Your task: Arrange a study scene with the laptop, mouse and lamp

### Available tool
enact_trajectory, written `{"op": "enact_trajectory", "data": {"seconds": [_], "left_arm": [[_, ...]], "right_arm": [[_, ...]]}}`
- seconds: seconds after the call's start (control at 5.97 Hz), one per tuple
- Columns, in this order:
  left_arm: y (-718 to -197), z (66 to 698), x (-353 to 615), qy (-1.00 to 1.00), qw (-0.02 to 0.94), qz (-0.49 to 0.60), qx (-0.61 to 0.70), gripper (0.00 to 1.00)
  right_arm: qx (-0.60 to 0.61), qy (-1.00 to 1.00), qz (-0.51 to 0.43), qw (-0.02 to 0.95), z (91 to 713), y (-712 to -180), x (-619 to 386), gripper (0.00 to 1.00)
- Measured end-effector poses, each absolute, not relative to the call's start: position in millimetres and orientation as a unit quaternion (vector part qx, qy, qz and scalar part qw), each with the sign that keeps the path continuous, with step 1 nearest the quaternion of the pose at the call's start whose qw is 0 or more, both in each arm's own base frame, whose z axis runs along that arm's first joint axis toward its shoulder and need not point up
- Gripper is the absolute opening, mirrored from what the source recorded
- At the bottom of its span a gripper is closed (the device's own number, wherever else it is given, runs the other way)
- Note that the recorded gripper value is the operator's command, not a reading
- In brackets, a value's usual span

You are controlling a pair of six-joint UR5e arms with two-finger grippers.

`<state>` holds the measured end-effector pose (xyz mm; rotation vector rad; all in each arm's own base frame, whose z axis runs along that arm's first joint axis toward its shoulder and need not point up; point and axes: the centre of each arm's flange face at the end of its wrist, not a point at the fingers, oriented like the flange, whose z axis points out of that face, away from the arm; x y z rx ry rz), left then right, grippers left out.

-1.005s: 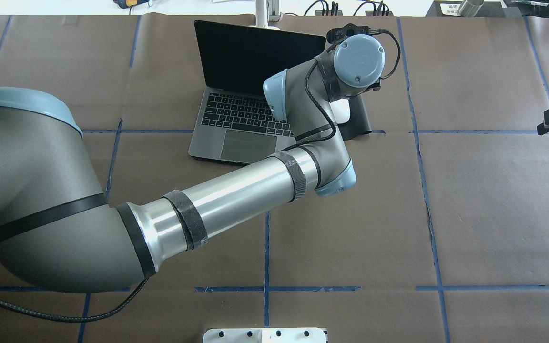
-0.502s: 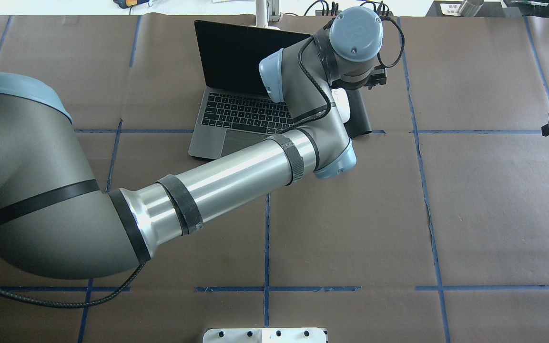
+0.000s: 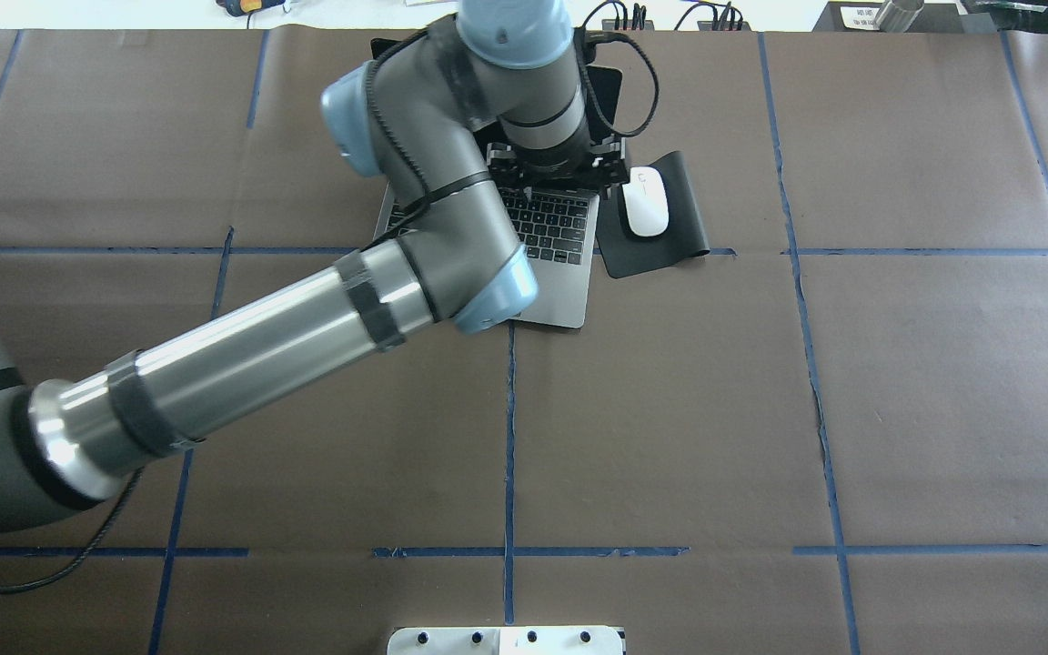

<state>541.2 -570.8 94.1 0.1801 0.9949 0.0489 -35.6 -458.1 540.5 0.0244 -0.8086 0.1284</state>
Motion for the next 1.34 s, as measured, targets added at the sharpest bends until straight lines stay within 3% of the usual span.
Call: {"op": "enact_trajectory", "data": {"seconds": [0.84, 1.34], "left_arm": [[-484.0, 401.3, 156.2, 0.389, 0.903, 0.152, 0.099, 1.0], [-465.7, 537.4, 12.2, 0.355, 0.925, 0.113, 0.067, 1.0]], "right_arm": [[0.035, -0.382, 0.02, 0.923, 607.8, -418.7, 41.9, 1.0], [0.036, -0.388, 0.003, 0.921, 626.7, -398.6, 55.6, 1.0]]}}
